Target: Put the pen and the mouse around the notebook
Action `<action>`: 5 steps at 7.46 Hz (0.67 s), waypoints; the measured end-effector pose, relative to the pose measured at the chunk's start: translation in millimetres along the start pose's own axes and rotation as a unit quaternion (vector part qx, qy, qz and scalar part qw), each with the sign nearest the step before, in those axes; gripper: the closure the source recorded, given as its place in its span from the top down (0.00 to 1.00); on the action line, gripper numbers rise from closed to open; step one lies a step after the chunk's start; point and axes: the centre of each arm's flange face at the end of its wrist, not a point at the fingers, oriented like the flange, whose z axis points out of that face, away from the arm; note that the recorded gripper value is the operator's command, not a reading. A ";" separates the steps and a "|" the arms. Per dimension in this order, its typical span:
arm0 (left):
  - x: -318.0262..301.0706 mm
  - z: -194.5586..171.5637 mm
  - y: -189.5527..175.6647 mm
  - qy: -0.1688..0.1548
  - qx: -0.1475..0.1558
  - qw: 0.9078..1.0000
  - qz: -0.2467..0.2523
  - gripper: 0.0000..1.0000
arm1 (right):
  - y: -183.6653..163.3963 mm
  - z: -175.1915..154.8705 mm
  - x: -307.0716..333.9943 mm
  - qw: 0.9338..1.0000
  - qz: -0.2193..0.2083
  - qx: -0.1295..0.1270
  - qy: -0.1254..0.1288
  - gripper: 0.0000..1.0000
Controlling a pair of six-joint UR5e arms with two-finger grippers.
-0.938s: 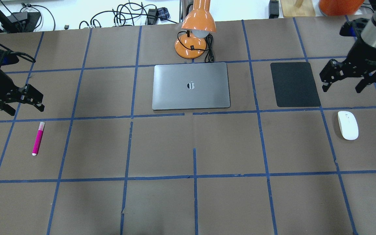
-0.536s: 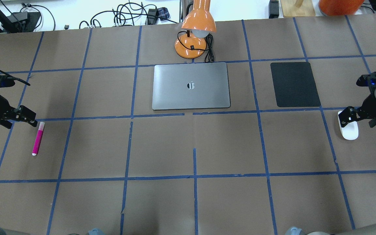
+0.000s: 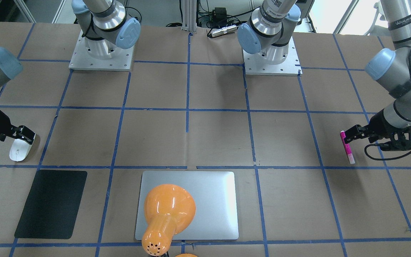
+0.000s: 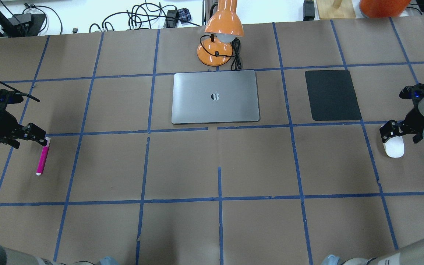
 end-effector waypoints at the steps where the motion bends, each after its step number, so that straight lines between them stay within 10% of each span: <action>1: -0.7 6.8 -1.4 0.003 -0.005 1.000 -0.010 1.00 | -6.1 6.2 2.5 1.000 0.000 -0.003 -0.002 1.00; 4: -0.4 22.7 -2.1 0.009 -0.012 1.000 -0.018 1.00 | -13.6 12.0 -1.6 1.000 0.001 -0.005 -0.007 0.96; 5: 0.0 28.4 -0.9 0.005 -0.010 1.000 -0.018 0.98 | -14.7 13.2 -4.8 1.000 0.000 -0.005 -0.010 0.61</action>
